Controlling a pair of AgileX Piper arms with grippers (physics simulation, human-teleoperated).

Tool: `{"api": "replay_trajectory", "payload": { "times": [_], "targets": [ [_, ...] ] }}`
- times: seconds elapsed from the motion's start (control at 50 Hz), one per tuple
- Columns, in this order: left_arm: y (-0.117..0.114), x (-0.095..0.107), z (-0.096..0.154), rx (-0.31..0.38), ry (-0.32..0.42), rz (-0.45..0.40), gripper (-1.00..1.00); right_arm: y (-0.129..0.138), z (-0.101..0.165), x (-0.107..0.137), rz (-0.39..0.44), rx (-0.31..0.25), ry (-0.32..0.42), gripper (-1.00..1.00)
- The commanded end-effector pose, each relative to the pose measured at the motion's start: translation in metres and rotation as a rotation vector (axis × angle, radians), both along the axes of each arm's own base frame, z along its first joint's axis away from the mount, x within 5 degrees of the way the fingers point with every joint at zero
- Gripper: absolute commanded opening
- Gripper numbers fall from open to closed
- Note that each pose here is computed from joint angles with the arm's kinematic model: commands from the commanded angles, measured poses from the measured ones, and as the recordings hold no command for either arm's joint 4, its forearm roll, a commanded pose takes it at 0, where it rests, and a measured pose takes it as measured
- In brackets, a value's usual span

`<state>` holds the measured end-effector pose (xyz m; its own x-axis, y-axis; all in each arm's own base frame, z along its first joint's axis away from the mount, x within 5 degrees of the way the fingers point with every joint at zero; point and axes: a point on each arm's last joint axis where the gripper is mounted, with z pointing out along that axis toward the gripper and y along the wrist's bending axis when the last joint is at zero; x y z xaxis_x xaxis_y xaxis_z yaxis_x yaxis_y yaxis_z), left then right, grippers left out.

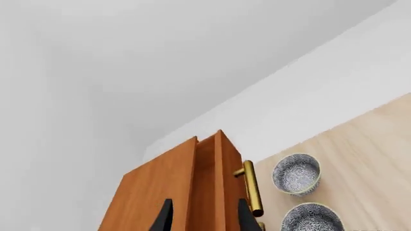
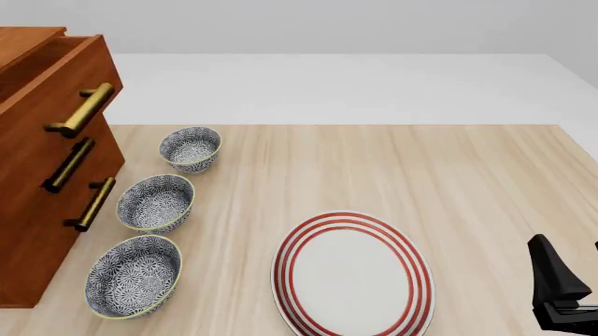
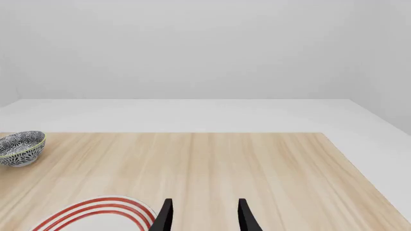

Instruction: Open the top drawer of the cabinet.

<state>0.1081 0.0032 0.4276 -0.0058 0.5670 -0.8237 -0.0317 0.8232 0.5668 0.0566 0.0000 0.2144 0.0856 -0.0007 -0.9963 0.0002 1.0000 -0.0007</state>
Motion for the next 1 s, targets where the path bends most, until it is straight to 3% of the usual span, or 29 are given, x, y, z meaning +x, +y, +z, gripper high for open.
{"api": "replay_trajectory", "payload": {
  "times": [0.02, 0.04, 0.16, 0.2, 0.24, 0.34, 0.42, 0.48, 0.5, 0.56, 0.7, 0.72, 1.0],
  "targets": [
    [0.004, -0.017, 0.013, -0.126, 0.045, 0.051, 1.00, 0.000, 0.000, 0.000, 0.000, 0.000, 0.000, 1.00],
    [0.003, -0.019, 0.017, -0.193, 0.077, 0.040, 1.00, 0.000, 0.000, 0.000, 0.000, 0.000, 0.000, 1.00],
    [0.005, -0.021, 0.013, -0.202, 0.080, 0.068, 1.00, 0.000, 0.000, 0.000, 0.000, 0.000, 0.000, 1.00],
    [0.004, -0.018, 0.013, -0.238, 0.106, 0.062, 1.00, 0.000, 0.000, 0.000, 0.000, 0.000, 0.000, 1.00],
    [0.003, -0.017, 0.009, -0.220, 0.117, 0.053, 1.00, 0.000, 0.000, 0.000, 0.000, 0.000, 0.000, 1.00],
    [0.005, -0.004, 0.009, -0.275, 0.156, 0.069, 1.00, 0.000, 0.000, 0.000, 0.000, 0.000, 0.000, 1.00],
    [0.004, -0.002, 0.013, -0.280, 0.157, 0.058, 1.00, 0.000, 0.000, 0.000, 0.000, 0.000, 0.000, 1.00],
    [0.003, 0.004, 0.021, -0.343, 0.166, 0.054, 1.00, 0.000, 0.000, 0.000, 0.000, 0.000, 0.000, 1.00],
    [0.008, 0.009, 0.023, -0.378, 0.156, 0.098, 1.00, 0.000, 0.000, 0.000, 0.000, 0.000, 0.000, 1.00],
    [0.006, 0.010, 0.017, -0.353, 0.176, 0.074, 1.00, 0.000, 0.000, 0.000, 0.000, 0.000, 0.000, 1.00],
    [0.007, 0.028, 0.009, -0.417, 0.229, 0.094, 1.00, 0.000, 0.000, 0.000, 0.000, 0.000, 0.000, 1.00],
    [0.006, 0.032, 0.005, -0.438, 0.264, 0.088, 1.00, 0.000, 0.000, 0.000, 0.000, 0.000, 0.000, 1.00],
    [0.012, 0.060, -0.001, -0.483, 0.306, 0.133, 1.00, 0.000, 0.000, 0.000, 0.000, 0.000, 0.000, 1.00]
  ]
}}
